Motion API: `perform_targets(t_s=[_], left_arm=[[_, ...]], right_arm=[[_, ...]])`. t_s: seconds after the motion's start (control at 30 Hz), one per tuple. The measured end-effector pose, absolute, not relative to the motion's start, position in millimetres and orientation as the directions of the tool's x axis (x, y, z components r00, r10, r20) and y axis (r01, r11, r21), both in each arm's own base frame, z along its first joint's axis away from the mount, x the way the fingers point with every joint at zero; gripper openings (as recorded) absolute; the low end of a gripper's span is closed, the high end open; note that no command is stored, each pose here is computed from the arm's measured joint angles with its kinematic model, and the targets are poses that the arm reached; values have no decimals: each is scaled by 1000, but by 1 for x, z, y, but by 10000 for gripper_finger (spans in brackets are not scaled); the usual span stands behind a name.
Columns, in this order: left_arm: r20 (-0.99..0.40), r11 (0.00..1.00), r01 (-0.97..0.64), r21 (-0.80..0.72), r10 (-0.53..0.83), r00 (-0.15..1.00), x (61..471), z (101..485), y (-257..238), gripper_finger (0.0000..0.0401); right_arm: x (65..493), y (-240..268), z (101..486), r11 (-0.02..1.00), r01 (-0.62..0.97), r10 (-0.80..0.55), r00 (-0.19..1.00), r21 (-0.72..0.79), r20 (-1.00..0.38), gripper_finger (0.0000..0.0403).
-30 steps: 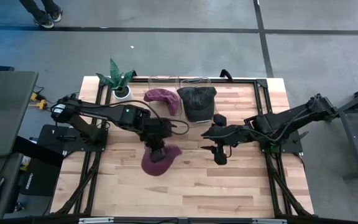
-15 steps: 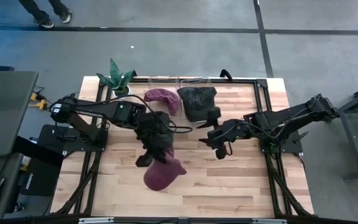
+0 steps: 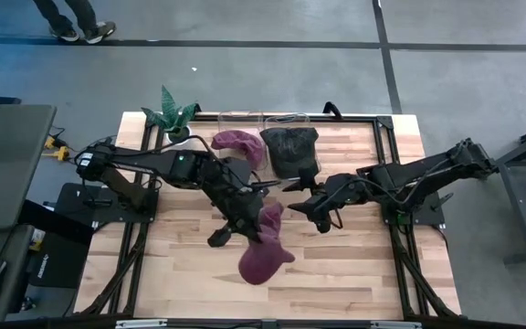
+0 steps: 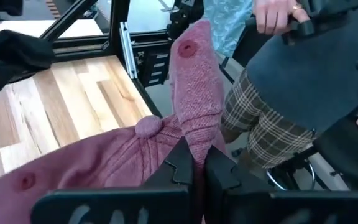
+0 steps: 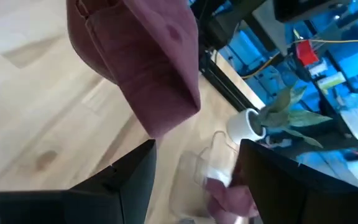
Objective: Pick & Place hat
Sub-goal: Put the dark red cap into the left transparent bin
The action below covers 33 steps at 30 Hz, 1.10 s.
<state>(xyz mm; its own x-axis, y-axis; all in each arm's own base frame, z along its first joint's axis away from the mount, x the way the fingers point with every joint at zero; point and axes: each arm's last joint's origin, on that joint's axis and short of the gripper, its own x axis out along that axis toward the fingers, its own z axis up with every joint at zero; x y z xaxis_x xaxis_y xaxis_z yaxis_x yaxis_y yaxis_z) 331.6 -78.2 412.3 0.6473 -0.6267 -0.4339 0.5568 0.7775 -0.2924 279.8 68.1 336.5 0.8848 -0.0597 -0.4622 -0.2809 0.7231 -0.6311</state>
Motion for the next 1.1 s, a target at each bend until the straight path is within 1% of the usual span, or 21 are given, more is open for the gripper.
perform_targets(t_s=[0.2, 0.3, 0.47, 0.6, 0.7, 0.87, 1.1], left_arm=[[-442, 798, 533, -280, -600, 667, 332, 412, -77, 0], [-441, 808, 522, -274, -587, 679, 333, 412, -77, 0], [-423, 807, 516, -286, -590, 688, 334, 414, -77, 0], [-395, 804, 512, -302, -595, 700, 335, 417, -78, 0], [-381, 794, 517, -320, -607, 697, 335, 418, -78, 0], [-380, 793, 516, -324, -609, 696, 335, 418, -78, 0], [-379, 796, 509, -328, -605, 700, 336, 419, -78, 0]], right_arm=[[279, 79, 340, 754, -325, 62, 900, -570, -431, 227], [280, 84, 344, 771, -316, 90, 914, -553, -396, 227], [284, 84, 344, 773, -304, 96, 924, -556, -371, 227], [291, 84, 338, 754, -315, 91, 919, -576, -385, 227], [294, 82, 340, 747, -296, 82, 930, -595, -359, 227], [297, 77, 344, 750, -260, 74, 947, -608, -314, 227], [298, 75, 344, 755, -267, 84, 945, -599, -315, 227]])
